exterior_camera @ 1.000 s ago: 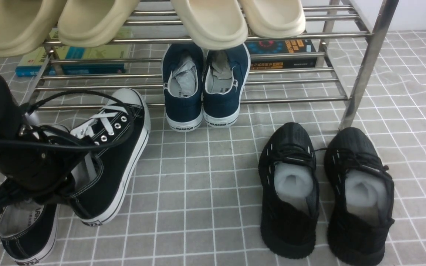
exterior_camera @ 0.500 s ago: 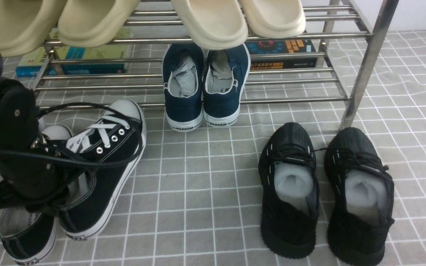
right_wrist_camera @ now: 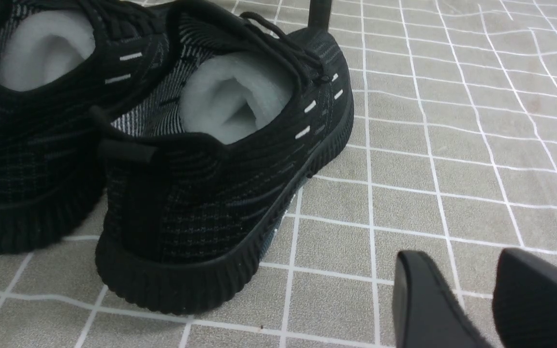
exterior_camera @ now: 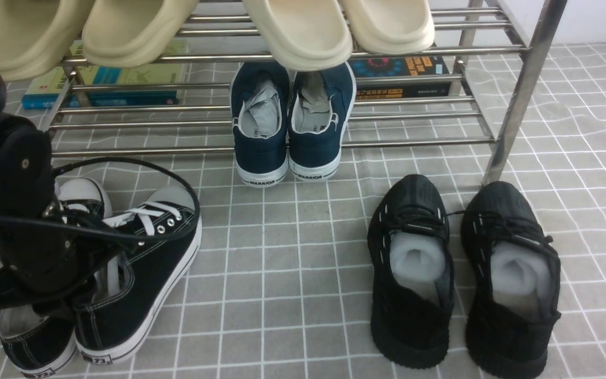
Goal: Take the shoes off the shelf with your hand from the grey coffee tablecloth.
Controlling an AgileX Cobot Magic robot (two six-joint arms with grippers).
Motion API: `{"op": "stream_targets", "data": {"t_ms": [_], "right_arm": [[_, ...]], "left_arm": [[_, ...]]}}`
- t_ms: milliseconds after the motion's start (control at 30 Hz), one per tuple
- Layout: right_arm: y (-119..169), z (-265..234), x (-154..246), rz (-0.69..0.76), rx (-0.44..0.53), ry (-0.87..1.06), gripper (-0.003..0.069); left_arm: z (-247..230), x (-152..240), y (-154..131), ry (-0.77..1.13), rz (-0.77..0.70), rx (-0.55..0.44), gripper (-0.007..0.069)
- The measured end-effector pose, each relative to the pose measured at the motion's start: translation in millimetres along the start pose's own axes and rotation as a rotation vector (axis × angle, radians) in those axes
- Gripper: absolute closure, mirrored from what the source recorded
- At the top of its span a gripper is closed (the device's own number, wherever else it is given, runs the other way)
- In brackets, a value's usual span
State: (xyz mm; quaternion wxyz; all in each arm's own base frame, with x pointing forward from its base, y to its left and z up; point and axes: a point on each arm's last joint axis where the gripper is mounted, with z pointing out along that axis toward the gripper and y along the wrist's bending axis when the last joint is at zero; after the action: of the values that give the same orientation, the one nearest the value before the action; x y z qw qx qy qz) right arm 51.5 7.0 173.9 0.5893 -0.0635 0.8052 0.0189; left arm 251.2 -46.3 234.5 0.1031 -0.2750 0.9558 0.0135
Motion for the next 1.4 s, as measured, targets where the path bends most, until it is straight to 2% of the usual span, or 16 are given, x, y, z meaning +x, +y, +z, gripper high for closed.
{"op": "stream_targets", "data": {"t_ms": [133,300,400,533,600,633,667,767,800,833,867,900,967,1133,1233,1400], "right_arm": [[0,0,0,0.0,0.0,0.0,0.042],[0,0,0,0.0,0.0,0.0,0.042],[0,0,0,0.0,0.0,0.0,0.042],[0,0,0,0.0,0.0,0.0,0.042],[0,0,0,0.0,0.0,0.0,0.042],[0,0,0,0.0,0.0,0.0,0.042],[0,0,0,0.0,0.0,0.0,0.042],[0,0,0,0.0,0.0,0.0,0.042],[0,0,0,0.0,0.0,0.0,0.042],[0,0,0,0.0,0.0,0.0,0.042],[0,0,0,0.0,0.0,0.0,0.042],[0,0,0,0.0,0.0,0.0,0.042],[0,0,0,0.0,0.0,0.0,0.042],[0,0,0,0.0,0.0,0.0,0.042],[0,0,0,0.0,0.0,0.0,0.042],[0,0,0,0.0,0.0,0.0,0.042]], "left_arm": [[0,0,0,-0.003,-0.003,0.003,0.0551],[-10,-4,0,-0.05,0.036,0.026,0.0425],[-37,-9,2,-0.136,0.054,0.083,0.0332],[-96,-2,20,-0.269,0.175,0.155,0.0284],[-113,7,31,-0.294,0.265,0.159,0.0298],[-122,16,41,-0.299,0.322,0.155,0.033],[-124,17,43,-0.299,0.321,0.156,0.0336],[-134,52,73,-0.343,0.466,0.206,0.0506],[-134,54,74,-0.347,0.465,0.213,0.0517],[-129,71,85,-0.409,0.511,0.278,0.0586],[-125,77,89,-0.445,0.514,0.317,0.0599],[-124,79,89,-0.456,0.518,0.326,0.0605],[-112,94,97,-0.61,0.508,0.446,0.0624],[-95,107,106,-0.827,0.494,0.547,0.0624],[-85,112,110,-0.865,0.496,0.554,0.0624],[-67,115,113,-0.858,0.531,0.5,0.0622]]}}
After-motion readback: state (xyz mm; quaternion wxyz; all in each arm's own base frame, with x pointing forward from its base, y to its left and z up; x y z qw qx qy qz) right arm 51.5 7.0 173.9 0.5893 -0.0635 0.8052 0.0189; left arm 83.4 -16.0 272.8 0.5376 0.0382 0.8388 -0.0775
